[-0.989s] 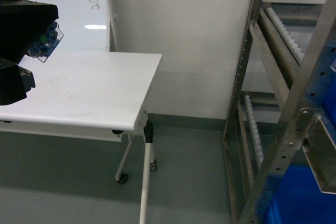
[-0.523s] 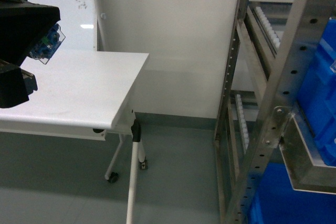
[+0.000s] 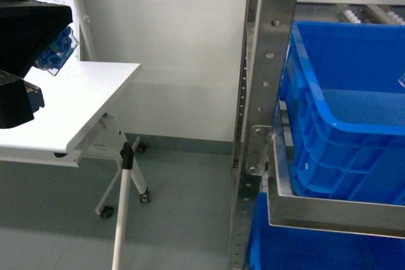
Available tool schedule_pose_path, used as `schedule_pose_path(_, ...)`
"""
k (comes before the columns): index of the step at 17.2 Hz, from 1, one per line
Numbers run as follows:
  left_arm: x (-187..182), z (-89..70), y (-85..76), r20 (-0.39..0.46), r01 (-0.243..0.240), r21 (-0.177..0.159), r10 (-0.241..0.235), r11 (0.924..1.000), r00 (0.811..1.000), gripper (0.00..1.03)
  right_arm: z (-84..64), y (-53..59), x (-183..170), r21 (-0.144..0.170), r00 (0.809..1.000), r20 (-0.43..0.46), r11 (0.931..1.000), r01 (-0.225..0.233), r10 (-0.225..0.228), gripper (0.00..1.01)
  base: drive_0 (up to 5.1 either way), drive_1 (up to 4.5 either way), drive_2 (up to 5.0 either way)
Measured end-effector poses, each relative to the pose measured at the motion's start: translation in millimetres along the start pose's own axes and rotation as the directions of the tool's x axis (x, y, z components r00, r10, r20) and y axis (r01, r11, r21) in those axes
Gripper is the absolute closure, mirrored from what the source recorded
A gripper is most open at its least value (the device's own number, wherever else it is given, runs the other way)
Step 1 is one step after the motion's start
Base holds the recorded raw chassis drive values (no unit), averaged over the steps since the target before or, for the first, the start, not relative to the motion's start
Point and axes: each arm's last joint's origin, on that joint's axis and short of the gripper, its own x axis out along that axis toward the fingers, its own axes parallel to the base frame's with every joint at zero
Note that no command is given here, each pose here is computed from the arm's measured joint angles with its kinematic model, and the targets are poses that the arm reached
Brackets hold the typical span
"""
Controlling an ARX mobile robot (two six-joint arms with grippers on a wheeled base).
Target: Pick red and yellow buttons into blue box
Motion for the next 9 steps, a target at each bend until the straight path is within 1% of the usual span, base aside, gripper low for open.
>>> schedule_pose_path(9, 0.0, -0.4, -0.1, -0.004, 0.001, 0.000, -0.001, 1.0000, 1.000, 0.79, -0.2, 0.1, 0.0, 0.001, 1.000, -0.002, 1.0000, -0.001, 0.001, 0.75, 4.9, -2.36, -2.4)
